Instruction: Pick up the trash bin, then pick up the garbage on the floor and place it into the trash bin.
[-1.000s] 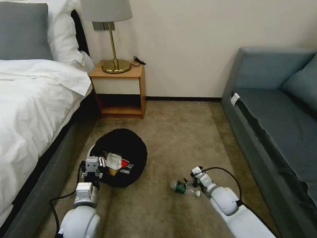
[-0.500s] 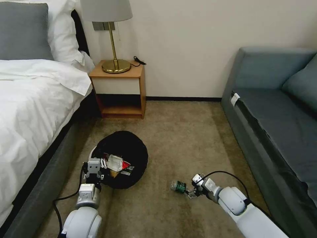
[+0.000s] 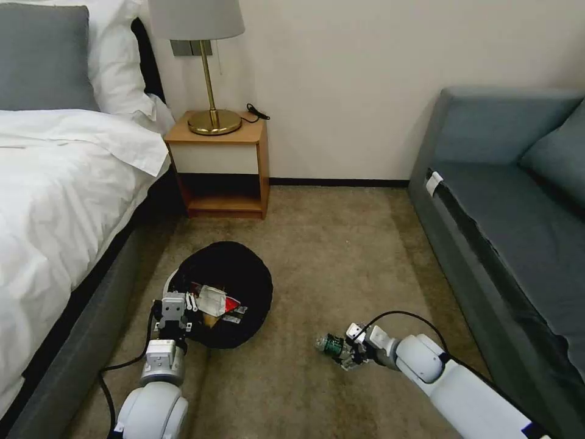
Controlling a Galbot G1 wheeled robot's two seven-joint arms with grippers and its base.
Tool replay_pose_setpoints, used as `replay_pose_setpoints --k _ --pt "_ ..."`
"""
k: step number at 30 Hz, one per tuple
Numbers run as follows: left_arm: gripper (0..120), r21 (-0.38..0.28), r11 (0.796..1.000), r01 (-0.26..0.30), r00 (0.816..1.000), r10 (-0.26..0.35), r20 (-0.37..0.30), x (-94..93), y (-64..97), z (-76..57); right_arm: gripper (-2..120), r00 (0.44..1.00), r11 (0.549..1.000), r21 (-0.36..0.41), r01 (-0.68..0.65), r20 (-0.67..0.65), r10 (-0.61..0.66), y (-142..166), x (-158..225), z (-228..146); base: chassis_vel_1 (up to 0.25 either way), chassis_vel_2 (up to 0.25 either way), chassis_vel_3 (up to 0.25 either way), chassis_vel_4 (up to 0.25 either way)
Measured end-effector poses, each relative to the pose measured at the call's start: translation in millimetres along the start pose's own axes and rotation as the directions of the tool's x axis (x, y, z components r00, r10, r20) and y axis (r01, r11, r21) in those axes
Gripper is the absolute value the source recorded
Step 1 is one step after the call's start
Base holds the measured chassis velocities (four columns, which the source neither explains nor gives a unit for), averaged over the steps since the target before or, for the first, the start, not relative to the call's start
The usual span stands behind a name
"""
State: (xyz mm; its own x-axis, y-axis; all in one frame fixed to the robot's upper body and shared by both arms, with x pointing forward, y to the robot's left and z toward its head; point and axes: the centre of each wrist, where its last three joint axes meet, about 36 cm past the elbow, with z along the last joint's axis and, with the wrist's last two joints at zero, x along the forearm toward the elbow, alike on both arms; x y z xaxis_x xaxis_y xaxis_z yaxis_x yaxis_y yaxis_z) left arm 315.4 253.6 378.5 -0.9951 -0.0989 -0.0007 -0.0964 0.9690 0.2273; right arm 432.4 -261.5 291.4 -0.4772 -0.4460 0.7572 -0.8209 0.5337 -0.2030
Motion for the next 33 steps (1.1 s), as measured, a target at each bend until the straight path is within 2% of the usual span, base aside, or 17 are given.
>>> replay_pose_setpoints --k 12,15,18,23,30,33 --pt "4 0.001 1.000 -0.012 1.000 0.012 0.013 -4.7 -1.8 -3.4 100 0.998 0.998 -0.003 0.070 -0.007 -0.070 -10 -22 -10 0.000 0.000 0.000 0.000" --pt "4 -0.002 1.000 -0.013 1.000 0.013 0.010 -6.1 -1.6 -4.5 100 0.998 0.998 0.000 0.069 -0.013 -0.069 -27 -41 -24 0.000 0.000 0.000 0.000" --pt "4 -0.003 1.000 -0.014 1.000 0.014 0.007 -6.0 -0.5 -3.1 100 0.997 0.997 -0.011 0.072 -0.025 -0.072 -30 -53 -25 0.000 0.000 0.000 0.000" --pt "4 -0.007 1.000 -0.015 1.000 0.015 0.002 -6.7 3.9 1.6 100 0.995 0.996 -0.024 0.089 -0.041 -0.090 -24 -64 -19 0.000 0.000 0.000 0.000" --pt "4 -0.001 1.000 -0.017 1.000 0.017 0.003 -8.1 2.4 1.4 100 0.992 0.993 -0.043 0.108 -0.054 -0.110 -17 -80 -18 0.000 0.000 0.000 0.000" --pt "4 -0.002 1.000 -0.017 1.000 0.017 0.000 -6.7 3.7 2.0 93 0.991 0.992 -0.055 0.117 -0.058 -0.120 -14 -83 -15 0.000 0.000 0.000 0.000"
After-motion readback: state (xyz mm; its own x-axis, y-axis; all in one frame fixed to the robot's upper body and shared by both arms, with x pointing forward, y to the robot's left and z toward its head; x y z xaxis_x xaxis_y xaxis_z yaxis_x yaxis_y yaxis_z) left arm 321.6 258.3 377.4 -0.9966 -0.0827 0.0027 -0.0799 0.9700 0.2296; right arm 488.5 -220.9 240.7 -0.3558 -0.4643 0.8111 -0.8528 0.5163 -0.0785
